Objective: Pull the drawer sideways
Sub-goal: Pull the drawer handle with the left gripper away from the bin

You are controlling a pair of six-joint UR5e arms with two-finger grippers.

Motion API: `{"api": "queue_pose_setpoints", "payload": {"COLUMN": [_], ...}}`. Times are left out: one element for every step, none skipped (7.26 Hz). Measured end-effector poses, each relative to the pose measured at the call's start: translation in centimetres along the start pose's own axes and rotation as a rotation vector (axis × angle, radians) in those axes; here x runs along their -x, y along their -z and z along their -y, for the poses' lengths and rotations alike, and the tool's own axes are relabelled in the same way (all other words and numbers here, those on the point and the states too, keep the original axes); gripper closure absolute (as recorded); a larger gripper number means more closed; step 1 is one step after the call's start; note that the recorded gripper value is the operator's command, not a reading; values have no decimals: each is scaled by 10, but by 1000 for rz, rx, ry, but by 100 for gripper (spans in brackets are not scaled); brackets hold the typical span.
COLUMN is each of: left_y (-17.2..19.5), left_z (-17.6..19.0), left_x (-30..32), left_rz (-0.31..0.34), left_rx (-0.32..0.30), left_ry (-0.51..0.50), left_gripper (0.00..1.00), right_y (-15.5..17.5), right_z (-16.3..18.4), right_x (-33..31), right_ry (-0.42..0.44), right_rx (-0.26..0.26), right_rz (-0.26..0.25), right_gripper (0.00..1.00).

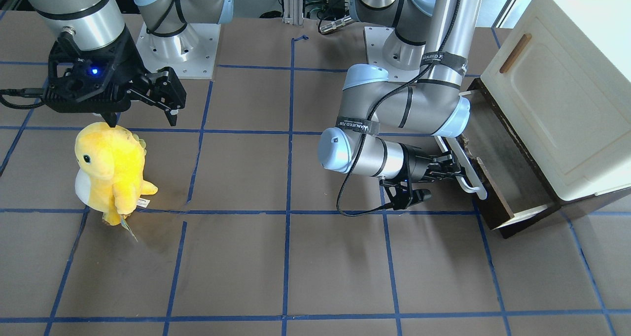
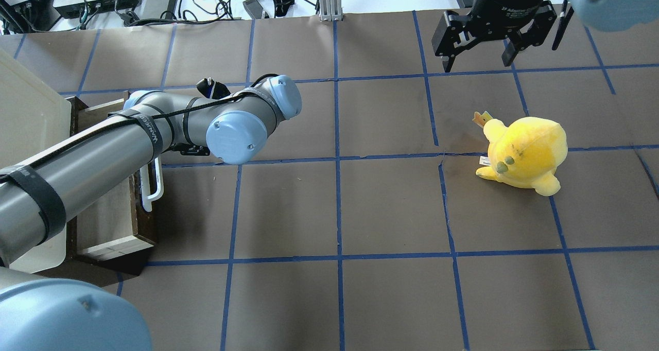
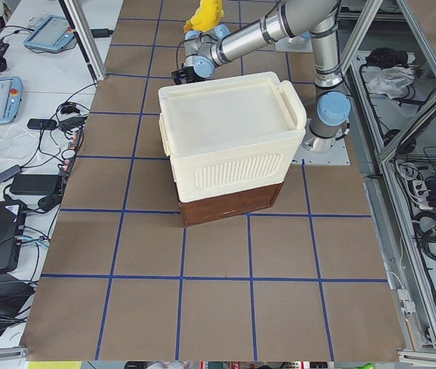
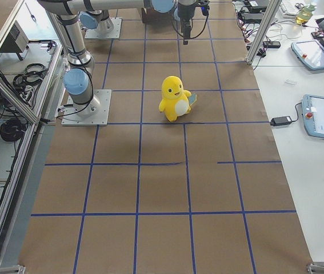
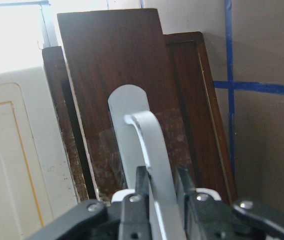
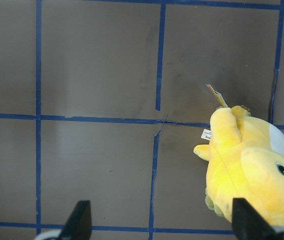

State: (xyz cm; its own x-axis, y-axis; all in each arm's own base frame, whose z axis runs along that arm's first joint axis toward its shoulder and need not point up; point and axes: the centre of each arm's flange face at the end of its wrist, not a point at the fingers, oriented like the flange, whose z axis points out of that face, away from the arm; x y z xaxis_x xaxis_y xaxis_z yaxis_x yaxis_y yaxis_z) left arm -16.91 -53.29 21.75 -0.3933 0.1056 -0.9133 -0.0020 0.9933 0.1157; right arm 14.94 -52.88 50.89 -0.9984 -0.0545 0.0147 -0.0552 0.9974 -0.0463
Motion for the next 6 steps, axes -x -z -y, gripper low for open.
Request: {"api": "queue_pose_setpoints", "payload": {"left_y": [2, 3, 4, 4, 4, 5], "left_z": [0, -1, -1, -1, -1, -2], "left_x": [-1, -1, -2, -2, -3, -3], "left_rz": [0, 0, 0, -3, -7, -10], "left_rx": [-4, -6, -7, -6, -4, -4], "left_ry": [-1, -1, -3, -3, -2, -1], "left_gripper": [73, 73, 73, 73, 73, 72], "right_y": [0, 0, 0, 0, 0, 0], "right_z": [0, 0, 0, 0, 0, 0], "right_x": [0, 0, 0, 0, 0, 0], "right_ry": [0, 0, 0, 0, 0, 0], "right_rx": [0, 0, 0, 0, 0, 0], "right_rz": [0, 0, 0, 0, 0, 0], "right_gripper": [0, 0, 0, 0, 0, 0]}}
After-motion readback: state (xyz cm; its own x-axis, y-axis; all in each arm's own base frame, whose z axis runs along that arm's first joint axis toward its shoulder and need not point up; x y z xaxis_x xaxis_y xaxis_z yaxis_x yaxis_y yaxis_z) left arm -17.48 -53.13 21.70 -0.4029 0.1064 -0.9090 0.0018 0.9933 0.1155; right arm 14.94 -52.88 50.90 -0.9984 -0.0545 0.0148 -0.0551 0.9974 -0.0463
